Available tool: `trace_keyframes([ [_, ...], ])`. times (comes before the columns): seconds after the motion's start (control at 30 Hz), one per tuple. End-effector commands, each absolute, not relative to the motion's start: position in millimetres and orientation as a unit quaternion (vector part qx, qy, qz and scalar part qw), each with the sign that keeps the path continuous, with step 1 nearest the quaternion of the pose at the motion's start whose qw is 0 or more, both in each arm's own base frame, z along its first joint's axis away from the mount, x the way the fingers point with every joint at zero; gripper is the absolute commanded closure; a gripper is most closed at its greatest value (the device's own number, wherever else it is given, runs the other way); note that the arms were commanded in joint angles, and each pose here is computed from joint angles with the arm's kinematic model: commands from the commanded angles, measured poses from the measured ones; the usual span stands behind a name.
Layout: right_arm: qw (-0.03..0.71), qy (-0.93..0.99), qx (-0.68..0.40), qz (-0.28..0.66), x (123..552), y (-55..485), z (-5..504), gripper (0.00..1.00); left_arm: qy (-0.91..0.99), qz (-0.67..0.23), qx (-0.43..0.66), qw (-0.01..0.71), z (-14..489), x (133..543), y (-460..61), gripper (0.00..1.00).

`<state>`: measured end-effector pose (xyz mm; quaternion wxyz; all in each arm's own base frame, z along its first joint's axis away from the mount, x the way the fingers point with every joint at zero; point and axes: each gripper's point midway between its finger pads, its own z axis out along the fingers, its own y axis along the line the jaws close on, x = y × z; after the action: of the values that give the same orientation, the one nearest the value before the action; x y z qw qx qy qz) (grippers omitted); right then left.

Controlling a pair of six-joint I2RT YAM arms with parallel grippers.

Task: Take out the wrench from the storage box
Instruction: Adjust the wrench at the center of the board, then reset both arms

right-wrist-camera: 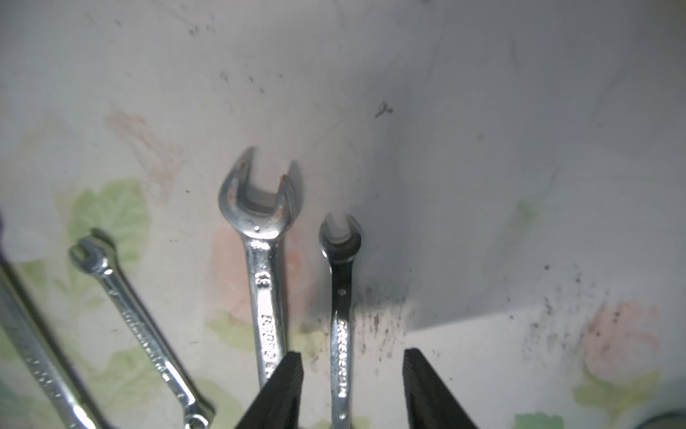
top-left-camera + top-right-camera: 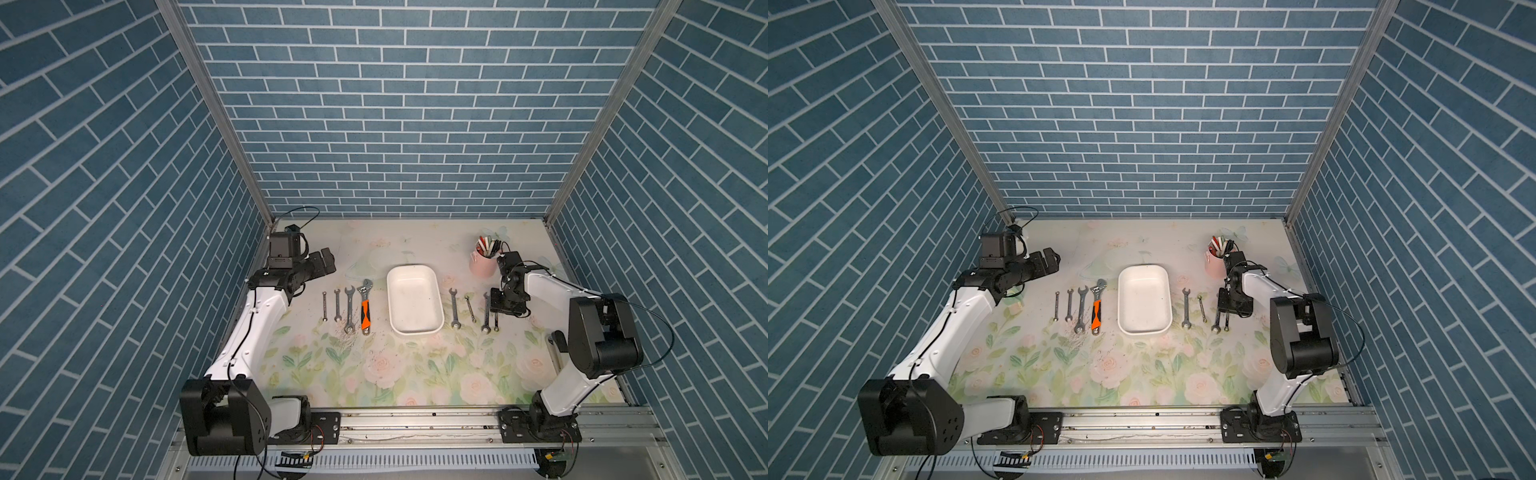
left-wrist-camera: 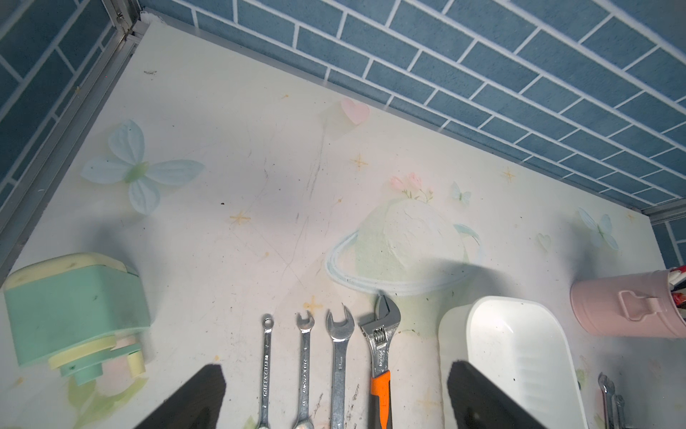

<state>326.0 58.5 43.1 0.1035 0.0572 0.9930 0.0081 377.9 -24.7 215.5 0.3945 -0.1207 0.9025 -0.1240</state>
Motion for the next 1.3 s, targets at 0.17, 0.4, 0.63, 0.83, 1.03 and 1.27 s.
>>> trace_keyframes([
  [0.17, 0.281, 0.958, 0.058, -0.015, 369, 43, 132, 0.28, 0.855, -0.132, -0.148, 0.479, 263, 373, -16, 0.00],
  [0.4, 0.443, 0.894, 0.045, -0.043, 392, 29, 167, 0.04, 0.789, -0.119, -0.213, 0.564, 292, 384, 8, 0.00],
  [0.63, 0.516, 0.847, 0.031, -0.125, 405, 7, 149, 0.00, 0.714, -0.021, -0.236, 0.659, 276, 379, 41, 0.00],
  [0.83, 0.595, 0.796, -0.005, -0.113, 407, 7, 139, 0.00, 0.719, 0.127, -0.261, 0.631, 216, 364, 81, 0.00],
  [1.03, 0.590, 0.805, -0.024, -0.058, 413, 8, 118, 0.00, 0.752, 0.133, -0.215, 0.609, 161, 365, 76, 0.00],
  [1.27, 0.612, 0.788, -0.044, -0.046, 401, 15, 118, 0.00, 0.733, 0.084, -0.159, 0.656, 145, 362, 56, 0.00],
])
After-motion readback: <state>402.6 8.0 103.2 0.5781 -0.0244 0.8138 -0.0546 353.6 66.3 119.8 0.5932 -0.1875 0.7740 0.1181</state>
